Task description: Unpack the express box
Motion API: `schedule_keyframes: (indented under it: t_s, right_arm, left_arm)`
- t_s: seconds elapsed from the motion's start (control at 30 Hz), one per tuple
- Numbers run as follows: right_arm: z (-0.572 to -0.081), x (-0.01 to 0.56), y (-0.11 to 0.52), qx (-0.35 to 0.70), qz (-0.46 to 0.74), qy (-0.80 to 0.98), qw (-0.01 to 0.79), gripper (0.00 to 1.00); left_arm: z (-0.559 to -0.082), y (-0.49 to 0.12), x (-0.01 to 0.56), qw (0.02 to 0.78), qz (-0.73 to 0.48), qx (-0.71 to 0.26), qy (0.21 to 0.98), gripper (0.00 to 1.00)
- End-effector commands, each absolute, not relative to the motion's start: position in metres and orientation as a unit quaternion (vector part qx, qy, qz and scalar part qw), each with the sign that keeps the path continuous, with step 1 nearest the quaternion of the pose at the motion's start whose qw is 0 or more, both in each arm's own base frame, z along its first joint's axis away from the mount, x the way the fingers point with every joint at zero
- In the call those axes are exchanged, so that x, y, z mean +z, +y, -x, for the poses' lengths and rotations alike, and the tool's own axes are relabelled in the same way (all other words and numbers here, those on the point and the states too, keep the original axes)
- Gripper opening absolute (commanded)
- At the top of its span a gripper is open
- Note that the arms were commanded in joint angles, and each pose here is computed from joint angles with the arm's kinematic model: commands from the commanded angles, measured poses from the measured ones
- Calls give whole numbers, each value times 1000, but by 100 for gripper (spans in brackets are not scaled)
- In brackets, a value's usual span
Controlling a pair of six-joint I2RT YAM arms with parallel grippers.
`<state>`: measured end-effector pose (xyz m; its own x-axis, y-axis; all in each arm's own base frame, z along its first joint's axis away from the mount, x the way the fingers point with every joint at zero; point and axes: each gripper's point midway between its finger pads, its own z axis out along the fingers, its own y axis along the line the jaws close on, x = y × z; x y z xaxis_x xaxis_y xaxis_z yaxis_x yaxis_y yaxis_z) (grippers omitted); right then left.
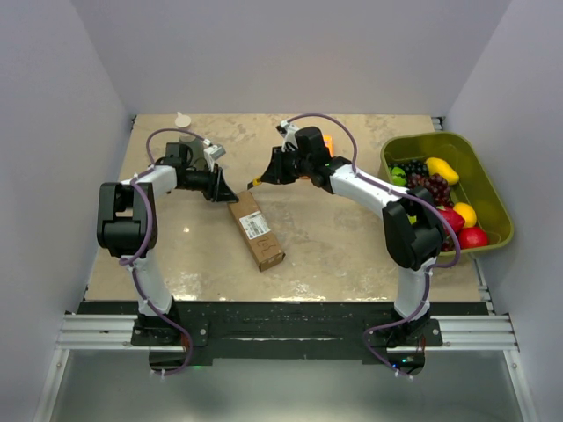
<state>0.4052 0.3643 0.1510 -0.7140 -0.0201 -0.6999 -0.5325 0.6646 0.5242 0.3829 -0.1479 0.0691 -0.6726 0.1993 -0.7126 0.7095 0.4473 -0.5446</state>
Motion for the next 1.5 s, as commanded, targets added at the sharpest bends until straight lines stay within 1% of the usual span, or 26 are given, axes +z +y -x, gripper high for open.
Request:
schedule_keyframes:
  t_s: [0.0,0.67,1.03,1.23,1.47]
  right_arm:
    - [-411,158,369,371,171,840,357,0]
    - [-406,147,365,349,180,852,346,0]
    - [-375,144,354,344,201,862,312,0]
    - [-354,145,348,347,209,864,299,0]
    - [-334,140,342,344,210,869,287,0]
  left_arm:
    - [-345,-132,-9,179,-259,-380,870,0]
    - [-351,-133,-9,180,-241,-377,876,0]
    - [-367,-139,-13,181,-170,-390,887,0]
    - [-375,-139,-15,187,-162,-385,889,0]
    - [-372,-137,-16,188,-163,-379,891,0]
